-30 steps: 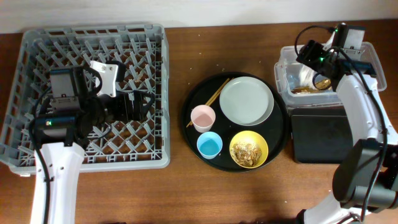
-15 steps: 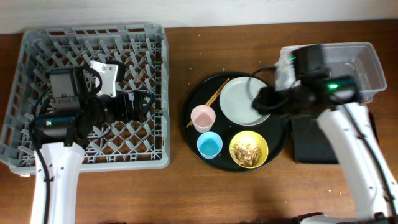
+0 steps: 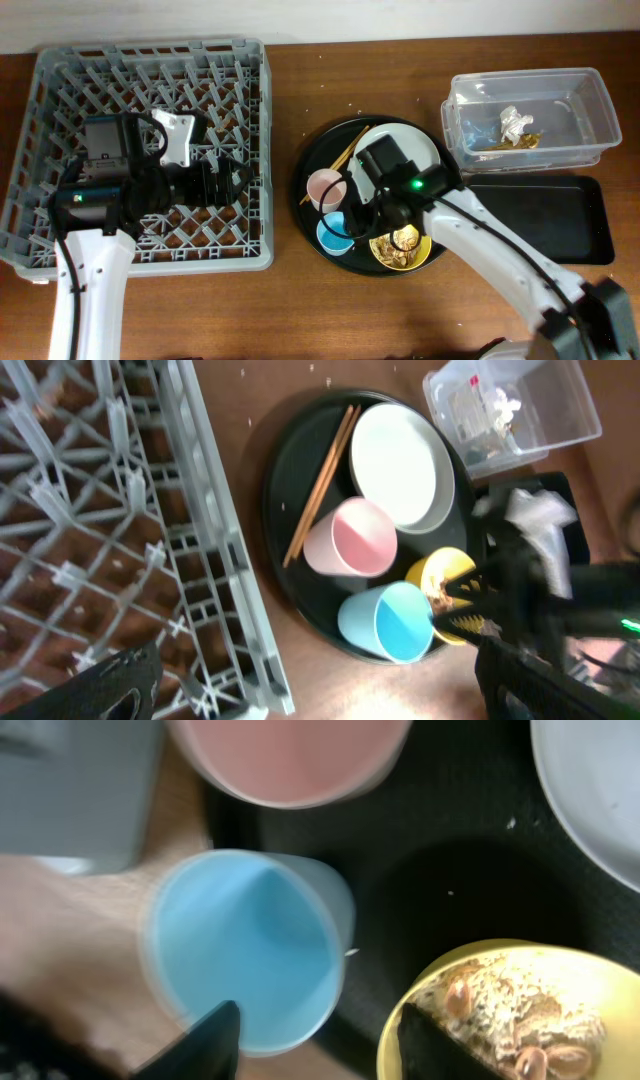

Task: Sort waste into correct bins and load items into the dishwasher rack
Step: 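Grasp the blue cup with right gripper and hand it to left gripper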

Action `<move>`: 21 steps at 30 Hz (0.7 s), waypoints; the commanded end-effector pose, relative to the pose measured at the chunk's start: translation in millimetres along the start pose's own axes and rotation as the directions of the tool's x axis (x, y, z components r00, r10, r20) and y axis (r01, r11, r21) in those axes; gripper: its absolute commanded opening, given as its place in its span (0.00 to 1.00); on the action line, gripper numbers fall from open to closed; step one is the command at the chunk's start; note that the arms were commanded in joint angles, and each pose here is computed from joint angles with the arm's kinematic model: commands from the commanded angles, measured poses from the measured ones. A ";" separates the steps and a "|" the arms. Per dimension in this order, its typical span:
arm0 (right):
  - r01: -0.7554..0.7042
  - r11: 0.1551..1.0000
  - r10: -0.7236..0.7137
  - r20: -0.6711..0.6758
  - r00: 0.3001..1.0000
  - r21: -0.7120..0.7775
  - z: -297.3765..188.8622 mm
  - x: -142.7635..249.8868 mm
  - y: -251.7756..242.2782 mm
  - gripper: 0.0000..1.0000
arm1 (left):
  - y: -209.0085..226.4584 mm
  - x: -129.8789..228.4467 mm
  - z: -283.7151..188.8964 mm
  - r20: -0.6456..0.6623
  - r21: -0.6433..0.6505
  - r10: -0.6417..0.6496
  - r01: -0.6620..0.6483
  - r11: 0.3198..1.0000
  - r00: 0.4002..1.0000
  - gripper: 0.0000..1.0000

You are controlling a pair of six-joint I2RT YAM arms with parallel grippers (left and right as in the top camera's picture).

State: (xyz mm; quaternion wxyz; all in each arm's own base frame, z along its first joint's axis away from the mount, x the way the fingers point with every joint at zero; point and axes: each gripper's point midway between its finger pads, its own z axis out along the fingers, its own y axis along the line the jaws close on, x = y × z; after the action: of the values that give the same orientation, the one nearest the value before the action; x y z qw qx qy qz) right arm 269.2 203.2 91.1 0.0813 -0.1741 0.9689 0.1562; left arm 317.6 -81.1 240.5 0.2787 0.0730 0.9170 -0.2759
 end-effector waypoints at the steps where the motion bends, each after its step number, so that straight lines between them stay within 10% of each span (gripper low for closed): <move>1: -0.009 0.999 0.011 -0.052 0.999 0.038 22.0 7.0 -10.6 0.21 | -7.0 -3.6 -2.6 0.004 0.033 -0.062 0.062 0.998 0.998 1.00; 5: -0.003 1.000 0.002 -0.030 1.000 -0.014 5.5 -0.6 3.0 0.04 | -25.0 -14.2 -8.3 0.037 0.167 -0.095 0.087 0.982 0.995 1.00; 13: 0.144 0.969 -0.096 0.229 0.969 -0.201 -145.7 -50.8 52.0 0.04 | -51.7 -39.1 -58.5 0.119 0.528 -0.185 0.096 0.844 0.975 1.00; 21: 0.565 0.653 -0.203 0.602 0.772 -0.504 -243.2 -96.0 129.2 0.04 | -93.1 -36.7 -92.6 0.092 0.761 -0.162 0.036 0.648 0.982 0.99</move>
State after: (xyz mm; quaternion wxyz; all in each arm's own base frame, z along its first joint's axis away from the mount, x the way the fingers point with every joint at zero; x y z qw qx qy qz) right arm 305.8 250.3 361.0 0.3205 -0.3055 0.7889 0.4262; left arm 294.9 -101.3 338.9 0.2890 0.0768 0.7528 -0.5864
